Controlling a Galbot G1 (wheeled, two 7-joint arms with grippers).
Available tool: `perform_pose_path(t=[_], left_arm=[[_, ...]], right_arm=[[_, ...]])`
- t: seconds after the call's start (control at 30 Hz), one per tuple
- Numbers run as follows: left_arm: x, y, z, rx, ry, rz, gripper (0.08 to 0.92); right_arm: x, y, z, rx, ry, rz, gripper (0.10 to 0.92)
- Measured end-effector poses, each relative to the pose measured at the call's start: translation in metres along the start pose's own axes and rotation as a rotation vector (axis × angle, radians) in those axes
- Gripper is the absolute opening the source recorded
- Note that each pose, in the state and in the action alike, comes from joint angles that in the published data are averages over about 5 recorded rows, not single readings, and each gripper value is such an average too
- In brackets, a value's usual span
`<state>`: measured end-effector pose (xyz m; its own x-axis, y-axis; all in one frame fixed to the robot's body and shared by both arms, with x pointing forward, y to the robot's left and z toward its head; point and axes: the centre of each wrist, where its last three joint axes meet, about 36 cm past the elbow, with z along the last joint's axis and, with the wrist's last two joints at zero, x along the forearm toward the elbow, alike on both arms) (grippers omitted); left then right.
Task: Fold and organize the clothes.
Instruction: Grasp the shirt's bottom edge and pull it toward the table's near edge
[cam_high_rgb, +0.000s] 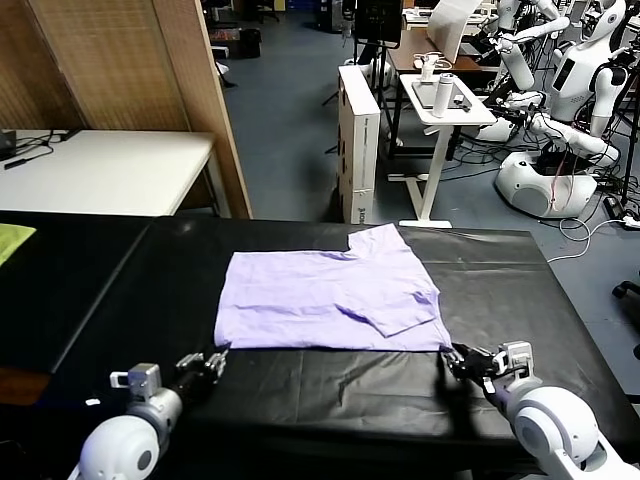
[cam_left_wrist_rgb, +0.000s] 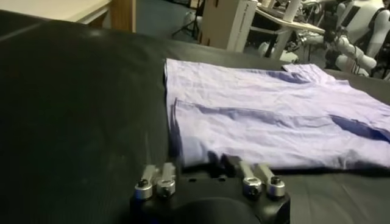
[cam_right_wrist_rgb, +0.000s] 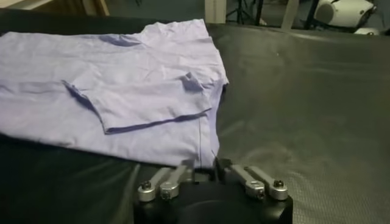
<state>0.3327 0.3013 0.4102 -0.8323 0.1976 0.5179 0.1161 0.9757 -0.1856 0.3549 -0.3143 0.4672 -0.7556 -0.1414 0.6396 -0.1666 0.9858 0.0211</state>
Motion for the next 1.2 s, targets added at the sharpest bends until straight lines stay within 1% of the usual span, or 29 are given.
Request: perform_pose_path(t=[0.03,0.07,0.2,0.33,0.6,0.93,1.0,1.03,1.13,1.17,1.2], left_arm=[[0.001,0.0,0.0,-0.002,0.001,-0.001,0.158],[0.002,0.0,0.0,-0.004,0.003,-0.003,0.149],[0.012,0.001,-0.003,-0.017,0.014,-0.018,0.15],[0.028,0.002,-0.005,-0.052,0.024,-0.022,0.149],[0.064,-0.002,0.005,-0.099,0.078,-0.021,0.149],[0.083,-0.002,0.015,-0.105,0.122,-0.033,0.149],[0.084,-0.002,0.016,-0.104,0.128,-0.033,0.149],[0.084,-0.002,0.016,-0.105,0.132,-0.033,0.149],[0.085,-0.003,0.016,-0.107,0.141,-0.034,0.149],[0.086,-0.003,0.016,-0.107,0.144,-0.036,0.149],[0.087,-0.004,0.015,-0.107,0.145,-0.038,0.159]], right_arm=[[0.002,0.0,-0.001,-0.002,-0.001,0.002,0.139],[0.005,-0.001,-0.002,-0.003,-0.002,0.004,0.139],[0.017,-0.002,-0.007,0.009,-0.009,0.016,0.139],[0.034,-0.003,-0.007,0.042,-0.007,0.031,0.139],[0.062,0.005,0.012,0.045,0.038,0.027,0.139],[0.082,0.022,0.035,0.016,0.082,0.013,0.141],[0.084,0.024,0.037,0.012,0.088,0.006,0.172],[0.085,0.025,0.038,0.011,0.09,0.001,0.207],[0.089,0.028,0.039,0.014,0.093,-0.016,0.369],[0.09,0.029,0.039,0.015,0.093,-0.02,0.445],[0.092,0.031,0.039,0.016,0.094,-0.022,0.502]])
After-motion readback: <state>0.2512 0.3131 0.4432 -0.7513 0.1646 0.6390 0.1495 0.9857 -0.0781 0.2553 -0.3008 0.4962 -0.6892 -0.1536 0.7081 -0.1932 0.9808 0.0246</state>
